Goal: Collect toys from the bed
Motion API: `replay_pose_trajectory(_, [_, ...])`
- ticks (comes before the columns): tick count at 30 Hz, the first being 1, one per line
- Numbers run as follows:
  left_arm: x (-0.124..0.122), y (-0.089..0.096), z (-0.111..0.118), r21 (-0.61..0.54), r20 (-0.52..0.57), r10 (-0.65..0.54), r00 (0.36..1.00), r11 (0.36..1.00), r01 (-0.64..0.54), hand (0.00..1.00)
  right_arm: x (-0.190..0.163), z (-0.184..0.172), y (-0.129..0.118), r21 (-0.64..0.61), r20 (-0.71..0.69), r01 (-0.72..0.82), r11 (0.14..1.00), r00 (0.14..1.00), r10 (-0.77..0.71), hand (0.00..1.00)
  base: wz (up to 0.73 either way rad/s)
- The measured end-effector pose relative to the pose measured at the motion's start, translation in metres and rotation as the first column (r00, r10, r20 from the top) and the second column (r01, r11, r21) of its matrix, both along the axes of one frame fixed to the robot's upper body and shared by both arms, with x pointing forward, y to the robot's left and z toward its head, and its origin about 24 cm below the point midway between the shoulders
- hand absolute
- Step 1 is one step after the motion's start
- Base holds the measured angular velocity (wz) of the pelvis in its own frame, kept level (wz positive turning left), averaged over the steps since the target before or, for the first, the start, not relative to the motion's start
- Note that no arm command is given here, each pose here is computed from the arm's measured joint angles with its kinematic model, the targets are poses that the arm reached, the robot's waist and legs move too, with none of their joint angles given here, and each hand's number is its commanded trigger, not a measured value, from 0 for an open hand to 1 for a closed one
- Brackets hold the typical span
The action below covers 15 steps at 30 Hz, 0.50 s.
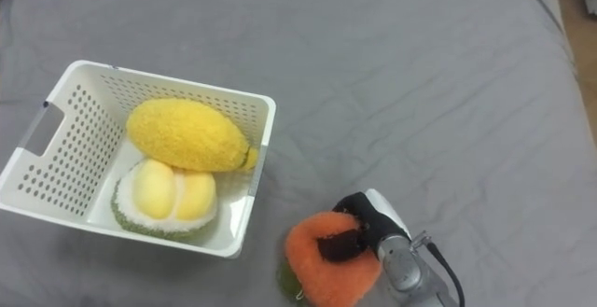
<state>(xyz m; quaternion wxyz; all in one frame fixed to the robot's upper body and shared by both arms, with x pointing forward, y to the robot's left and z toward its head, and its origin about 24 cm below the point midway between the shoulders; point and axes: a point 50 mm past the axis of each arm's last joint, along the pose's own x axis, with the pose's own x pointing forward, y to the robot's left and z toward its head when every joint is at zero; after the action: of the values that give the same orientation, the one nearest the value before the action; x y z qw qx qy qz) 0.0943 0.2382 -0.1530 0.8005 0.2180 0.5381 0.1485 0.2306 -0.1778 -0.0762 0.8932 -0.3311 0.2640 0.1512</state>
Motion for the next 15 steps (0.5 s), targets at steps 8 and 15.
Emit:
replay_pose_trajectory(8, [-0.01, 0.003, -0.003, 0.001, -0.033, 0.013, 0.999, 1.0, -0.013, 0.0, 0.009, 0.027, -0.009, -0.05, 0.13, -0.008, 0.999, 0.991, 0.014, 1.0, -0.02])
replay_pose_trajectory(15, [-0.016, 0.007, -0.002, -0.021, -0.034, 0.056, 0.998, 0.998, -0.057, 0.0, 0.027, 0.08, -0.025, -0.014, 0.342, 0.074, 0.997, 0.937, -0.065, 1.0, 0.02])
